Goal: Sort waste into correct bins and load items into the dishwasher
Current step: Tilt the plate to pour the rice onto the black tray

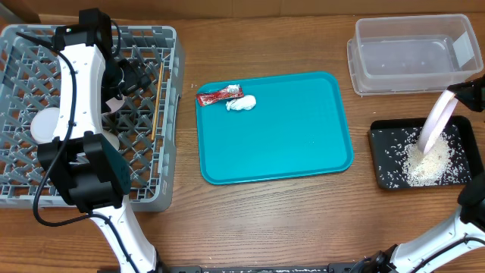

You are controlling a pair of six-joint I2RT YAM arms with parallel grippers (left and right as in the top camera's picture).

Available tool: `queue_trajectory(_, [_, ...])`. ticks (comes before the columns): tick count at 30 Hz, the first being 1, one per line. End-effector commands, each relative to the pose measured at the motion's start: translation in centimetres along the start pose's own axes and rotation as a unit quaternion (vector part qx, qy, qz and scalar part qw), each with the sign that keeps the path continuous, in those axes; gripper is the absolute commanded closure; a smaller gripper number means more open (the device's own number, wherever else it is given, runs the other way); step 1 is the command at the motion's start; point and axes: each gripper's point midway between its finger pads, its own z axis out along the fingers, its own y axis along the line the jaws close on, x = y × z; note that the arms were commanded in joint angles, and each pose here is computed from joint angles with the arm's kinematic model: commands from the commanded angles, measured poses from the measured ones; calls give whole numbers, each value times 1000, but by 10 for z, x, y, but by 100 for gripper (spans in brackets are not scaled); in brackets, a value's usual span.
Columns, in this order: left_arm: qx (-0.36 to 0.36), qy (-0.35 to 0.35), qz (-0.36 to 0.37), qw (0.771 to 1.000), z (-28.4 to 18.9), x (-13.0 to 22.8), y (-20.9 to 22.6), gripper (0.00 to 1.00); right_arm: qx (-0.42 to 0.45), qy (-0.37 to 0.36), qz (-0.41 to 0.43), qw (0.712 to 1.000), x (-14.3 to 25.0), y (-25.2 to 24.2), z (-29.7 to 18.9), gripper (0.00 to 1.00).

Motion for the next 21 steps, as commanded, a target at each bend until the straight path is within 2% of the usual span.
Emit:
queue_trajectory(1, [-1,6,7,1000,6,0,1,0,-32,3,-2,999,-1,10,-7,96])
queue_trajectory(3, [-1,6,7,1000,6,0,1,0,-40,-1,-33,999,-3,13,-7,96])
queue_trajectory(5, [-1,6,7,1000,6,0,1,0,-10,-7,-18,1000,-6,2,-6,96])
queue_trajectory(9, [-1,6,7,1000,6,0,1,0,-26,4,-30,999,-1,6,-7,96])
queue_trajectory(12, [-1,6,7,1000,6,0,1,0,-21,9,3,1000,0,2,-7,96])
queue_trajectory(15, [-1,6,7,1000,6,0,1,0,-80,18,-58,995,6,19,-11,96])
queue_trajectory(19, [-1,7,7,1000,6,1,0,0,-59,20,-43,997,7,11,-11,96])
queue_trajectory(21, [-1,6,7,1000,5,1,0,0,-86,22,-92,992,10,19,-12,96])
